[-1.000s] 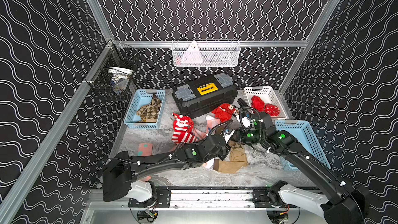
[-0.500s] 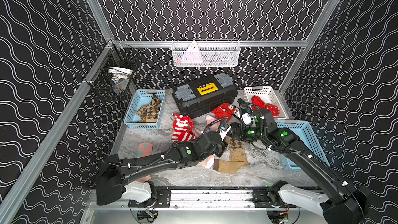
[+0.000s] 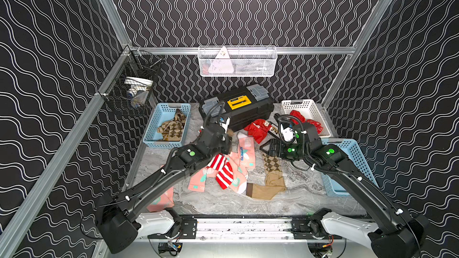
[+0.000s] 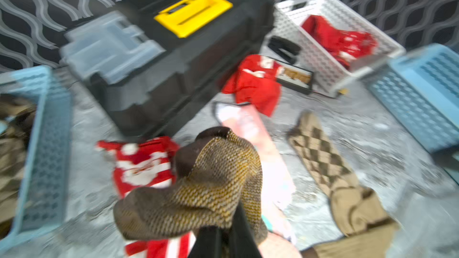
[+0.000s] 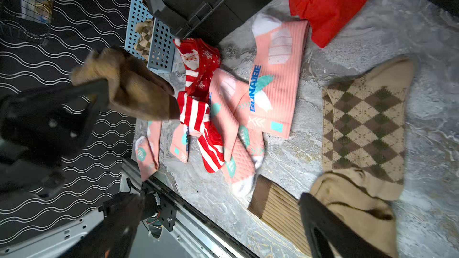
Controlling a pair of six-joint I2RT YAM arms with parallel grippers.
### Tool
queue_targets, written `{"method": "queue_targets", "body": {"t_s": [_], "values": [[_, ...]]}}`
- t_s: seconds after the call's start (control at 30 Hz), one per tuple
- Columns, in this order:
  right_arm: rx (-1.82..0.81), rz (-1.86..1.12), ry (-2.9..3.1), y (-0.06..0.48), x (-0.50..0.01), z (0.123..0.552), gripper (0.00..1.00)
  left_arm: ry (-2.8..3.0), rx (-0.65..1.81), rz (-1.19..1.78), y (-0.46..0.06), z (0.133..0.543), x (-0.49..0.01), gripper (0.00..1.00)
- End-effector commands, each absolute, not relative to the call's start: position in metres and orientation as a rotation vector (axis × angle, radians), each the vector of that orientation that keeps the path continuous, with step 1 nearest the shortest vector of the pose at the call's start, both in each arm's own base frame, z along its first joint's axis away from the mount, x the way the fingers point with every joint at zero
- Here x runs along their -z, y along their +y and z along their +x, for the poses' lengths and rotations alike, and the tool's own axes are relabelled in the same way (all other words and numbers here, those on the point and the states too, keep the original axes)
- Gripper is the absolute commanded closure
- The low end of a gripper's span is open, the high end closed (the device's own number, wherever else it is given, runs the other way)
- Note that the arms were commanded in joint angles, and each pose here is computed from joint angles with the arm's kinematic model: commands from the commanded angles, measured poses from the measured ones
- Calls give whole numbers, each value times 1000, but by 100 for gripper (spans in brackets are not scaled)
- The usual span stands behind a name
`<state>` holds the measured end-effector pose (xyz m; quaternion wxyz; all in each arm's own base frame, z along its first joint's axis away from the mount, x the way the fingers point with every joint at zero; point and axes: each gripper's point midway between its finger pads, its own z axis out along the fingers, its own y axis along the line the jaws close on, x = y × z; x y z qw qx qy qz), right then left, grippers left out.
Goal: Sort the socks into the basket by color
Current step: Place the sock in the bin.
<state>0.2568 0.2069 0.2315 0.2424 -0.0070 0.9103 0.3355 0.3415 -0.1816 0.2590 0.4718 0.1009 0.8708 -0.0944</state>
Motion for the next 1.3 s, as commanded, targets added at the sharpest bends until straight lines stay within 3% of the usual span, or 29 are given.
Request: {"method": "queue_targets", "body": {"t_s": [0.0, 0.33, 0.6, 1.1, 1.27], "values": [[-909, -22, 2492, 207, -226, 259, 0, 2183, 174, 215, -152, 353, -256, 100], [-893, -43, 2525, 208, -208, 258, 0, 2196, 7, -146, -12, 418, -252, 100], [-882, -56, 2562, 210, -192, 261, 0, 2193, -237, -273, 67, 456, -246, 100], [-873, -61, 2622, 215, -168, 265, 0, 2304, -587, -261, 128, 509, -172, 100], [-865, -51, 2638, 213, -160, 264, 0, 2364, -587, -240, 128, 523, -139, 100]]}}
